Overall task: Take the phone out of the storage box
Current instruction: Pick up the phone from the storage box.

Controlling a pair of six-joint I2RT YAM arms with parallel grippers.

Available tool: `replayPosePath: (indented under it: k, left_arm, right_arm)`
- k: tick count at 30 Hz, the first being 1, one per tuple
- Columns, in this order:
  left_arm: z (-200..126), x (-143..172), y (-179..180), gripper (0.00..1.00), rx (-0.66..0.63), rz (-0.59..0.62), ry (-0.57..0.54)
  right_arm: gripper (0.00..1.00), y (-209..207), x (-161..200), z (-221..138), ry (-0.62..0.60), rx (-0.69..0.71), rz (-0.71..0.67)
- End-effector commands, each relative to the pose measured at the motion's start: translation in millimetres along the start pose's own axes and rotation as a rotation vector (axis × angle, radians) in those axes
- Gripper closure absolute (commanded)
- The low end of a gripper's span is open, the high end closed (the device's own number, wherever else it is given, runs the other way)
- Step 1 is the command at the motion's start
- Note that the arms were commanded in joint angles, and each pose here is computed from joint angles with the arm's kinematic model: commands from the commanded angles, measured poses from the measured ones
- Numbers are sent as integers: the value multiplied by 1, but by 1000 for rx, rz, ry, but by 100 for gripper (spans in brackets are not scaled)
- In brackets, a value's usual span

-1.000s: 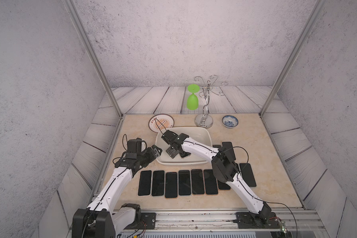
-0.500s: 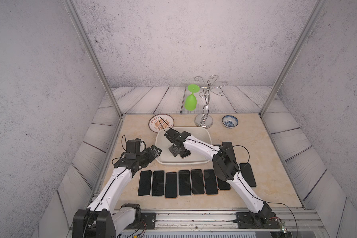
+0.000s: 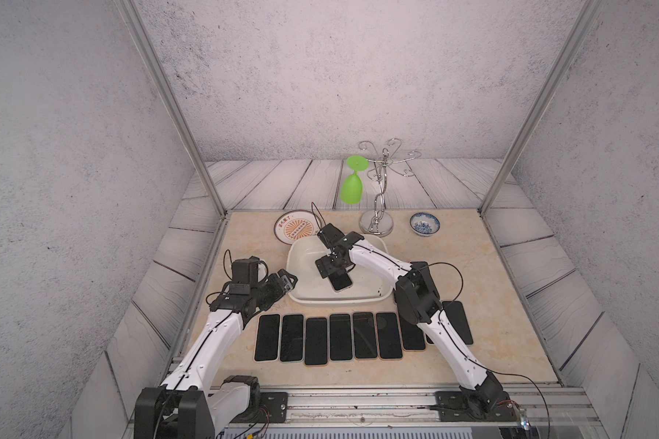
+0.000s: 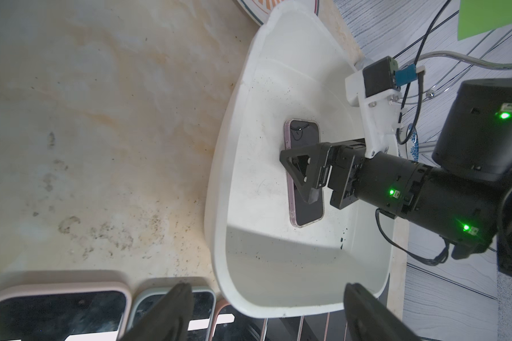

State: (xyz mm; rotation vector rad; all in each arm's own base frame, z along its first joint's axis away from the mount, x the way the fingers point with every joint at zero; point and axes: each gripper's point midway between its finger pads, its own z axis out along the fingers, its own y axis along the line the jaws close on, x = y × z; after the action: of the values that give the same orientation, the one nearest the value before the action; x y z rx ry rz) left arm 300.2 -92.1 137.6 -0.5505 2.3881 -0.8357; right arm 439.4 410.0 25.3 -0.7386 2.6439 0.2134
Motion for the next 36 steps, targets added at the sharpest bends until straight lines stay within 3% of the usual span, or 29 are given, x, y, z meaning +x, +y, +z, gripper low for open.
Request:
replayPosePath:
  k: [1,8,11,16,20,21,26,31,36]
  left_arm:
    - [-2,1,8,14,-17,5,-4]
    - [-1,0,7,14,-13,7,1]
    - [0,0,8,14,-13,4,4]
    - [5,4,6,14,4,-4,36]
    - [8,4,-3,14,59,6,50]
    - [9,2,-8,14,82,12,49]
    - [0,-12,-41,14,226,68,0]
    - [-15,-14,-90,14,425,192,-32]
    - [-8,-6,-109,13,472,244,-18]
  right_arm:
    - [1,-2,63,45,233,-29,23]
    - [5,-20,70,44,274,16,21]
    - [15,-21,77,41,298,19,3]
    - [38,-17,78,40,306,-8,6]
    - [77,-11,67,32,271,-56,56]
    - [82,-12,62,28,257,-61,70]
    - [100,-12,27,-16,158,-136,141]
    - [100,-12,-13,-80,-8,-218,178]
    - [100,-7,-28,-128,-63,-304,200]
